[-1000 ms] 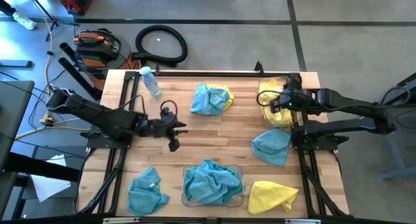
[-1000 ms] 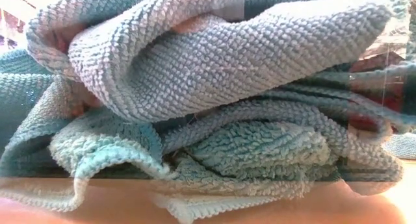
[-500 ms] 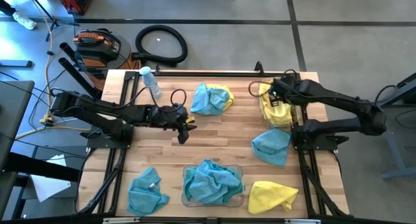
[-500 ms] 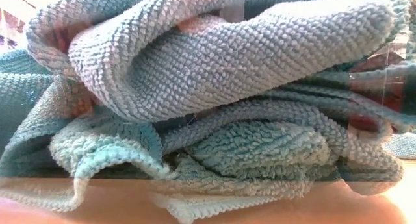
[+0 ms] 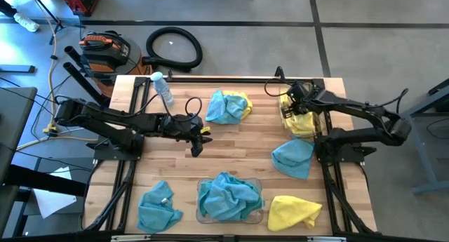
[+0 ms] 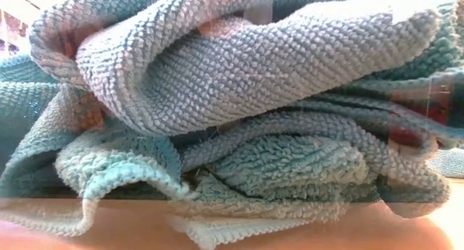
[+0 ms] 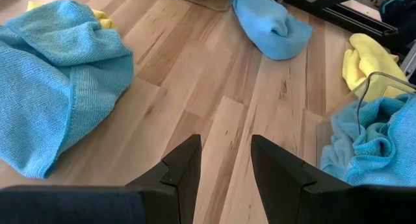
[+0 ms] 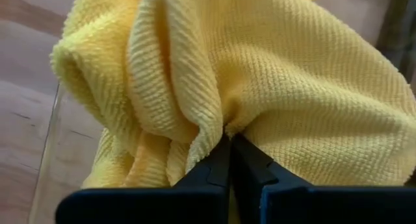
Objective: Sort microfiber towel by color & place in baskets
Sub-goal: Put the yellow microfiber towel into the top transparent bin, then put the blue microfiber towel into the bottom transparent bin
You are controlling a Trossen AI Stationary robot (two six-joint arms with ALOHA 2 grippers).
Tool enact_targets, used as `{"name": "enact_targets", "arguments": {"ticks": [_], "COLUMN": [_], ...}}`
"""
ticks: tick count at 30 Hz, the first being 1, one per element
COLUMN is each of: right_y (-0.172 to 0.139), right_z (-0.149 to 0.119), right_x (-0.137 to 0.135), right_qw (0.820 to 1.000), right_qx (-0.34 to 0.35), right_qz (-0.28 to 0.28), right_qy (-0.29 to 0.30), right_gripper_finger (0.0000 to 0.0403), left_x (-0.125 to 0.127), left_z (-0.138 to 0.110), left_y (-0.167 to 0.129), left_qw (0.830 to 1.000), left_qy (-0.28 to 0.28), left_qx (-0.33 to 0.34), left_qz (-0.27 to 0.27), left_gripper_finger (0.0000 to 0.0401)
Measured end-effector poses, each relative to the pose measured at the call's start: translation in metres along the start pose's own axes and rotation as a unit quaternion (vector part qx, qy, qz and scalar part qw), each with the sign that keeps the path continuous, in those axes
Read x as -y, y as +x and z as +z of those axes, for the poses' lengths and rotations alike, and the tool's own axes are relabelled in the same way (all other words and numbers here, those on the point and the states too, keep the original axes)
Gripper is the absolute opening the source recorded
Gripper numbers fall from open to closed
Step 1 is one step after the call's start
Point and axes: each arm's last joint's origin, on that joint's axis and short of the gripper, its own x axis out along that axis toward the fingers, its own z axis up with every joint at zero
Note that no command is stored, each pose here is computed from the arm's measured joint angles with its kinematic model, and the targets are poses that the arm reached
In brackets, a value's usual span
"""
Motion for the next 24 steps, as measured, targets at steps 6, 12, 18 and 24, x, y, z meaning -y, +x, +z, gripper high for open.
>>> {"name": "enact_targets", "arguments": {"ticks": [6, 12, 18, 24], "right_y": [-0.013, -0.047, -0.089, -0.122], "right_z": [0.004, 0.009, 0.007, -0.014], "right_x": [0.0, 0.006, 0.018, 0.026], "right_qw": [1.0, 0.999, 0.998, 0.988], "right_qx": [-0.009, 0.01, 0.038, 0.099], "right_qz": [0.016, 0.034, 0.049, 0.111], "right_qy": [-0.013, -0.007, 0.003, 0.034], "right_gripper_finger": [0.0055, 0.0119, 0.0134, 0.0133], "left_x": [0.0, 0.0, -0.002, -0.004], "left_z": [0.0, -0.001, 0.0, 0.001], "left_y": [0.0, 0.0, 0.0, 0.0], "left_qw": [1.0, 1.0, 1.0, 0.999], "left_qy": [0.0, 0.004, 0.005, 0.008], "left_qx": [0.0, -0.003, 0.004, 0.016], "left_qz": [0.0, 0.002, 0.016, 0.045], "left_gripper_finger": [0.0124, 0.0124, 0.0124, 0.0124]}}
